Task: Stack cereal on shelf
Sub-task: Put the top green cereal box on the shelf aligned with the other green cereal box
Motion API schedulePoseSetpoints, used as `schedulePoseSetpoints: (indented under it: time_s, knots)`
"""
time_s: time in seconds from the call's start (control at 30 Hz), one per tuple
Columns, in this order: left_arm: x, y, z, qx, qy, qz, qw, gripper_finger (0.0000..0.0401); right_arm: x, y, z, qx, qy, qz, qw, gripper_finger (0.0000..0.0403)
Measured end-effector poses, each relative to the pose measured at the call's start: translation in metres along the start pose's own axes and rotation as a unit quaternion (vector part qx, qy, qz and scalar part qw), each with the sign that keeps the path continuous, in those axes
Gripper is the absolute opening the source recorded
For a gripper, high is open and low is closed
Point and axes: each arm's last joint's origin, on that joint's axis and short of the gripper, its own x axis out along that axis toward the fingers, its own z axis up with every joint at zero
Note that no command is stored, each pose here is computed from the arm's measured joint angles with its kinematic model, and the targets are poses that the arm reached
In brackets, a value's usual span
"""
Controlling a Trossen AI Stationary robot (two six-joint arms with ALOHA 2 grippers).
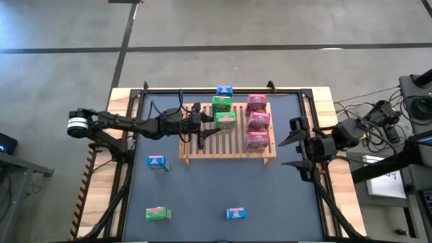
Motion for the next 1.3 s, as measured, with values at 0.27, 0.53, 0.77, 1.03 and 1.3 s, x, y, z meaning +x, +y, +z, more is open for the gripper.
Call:
schedulePoseSetpoints:
  time_s: [0.27,0.53,0.77,1.03,1.3]
  knots:
    - [0.0,0.0,0.0016,0.001,-0.007,0.0,1.0,0.0171,0.0004,0.0002,-0.0006,0.0,0.002,0.0,1.0,0.0228]
    - [0.0045,-0.0006,-0.001,0.003,-0.022,-0.01,1.0,0.0171,0.0004,0.0002,-0.0006,-0.001,0.002,0.0,1.0,0.0228]
    - [0.0067,0.0001,-0.005,0.002,-0.015,-0.01,1.0,0.0171,0.0004,0.0002,-0.0007,0.004,0.003,0.0,1.0,0.0228]
    - [0.0066,0.0016,-0.0055,0.002,-0.013,-0.007,1.0,0.0171,0.0004,0.0006,-0.0016,0.003,0.007,0.002,1.0,0.0228]
    - [0.0065,0.0034,-0.0063,0.002,-0.009,-0.004,1.0,0.0171,0.0003,0.0009,-0.0023,0.003,0.011,0.003,1.0,0.0228]
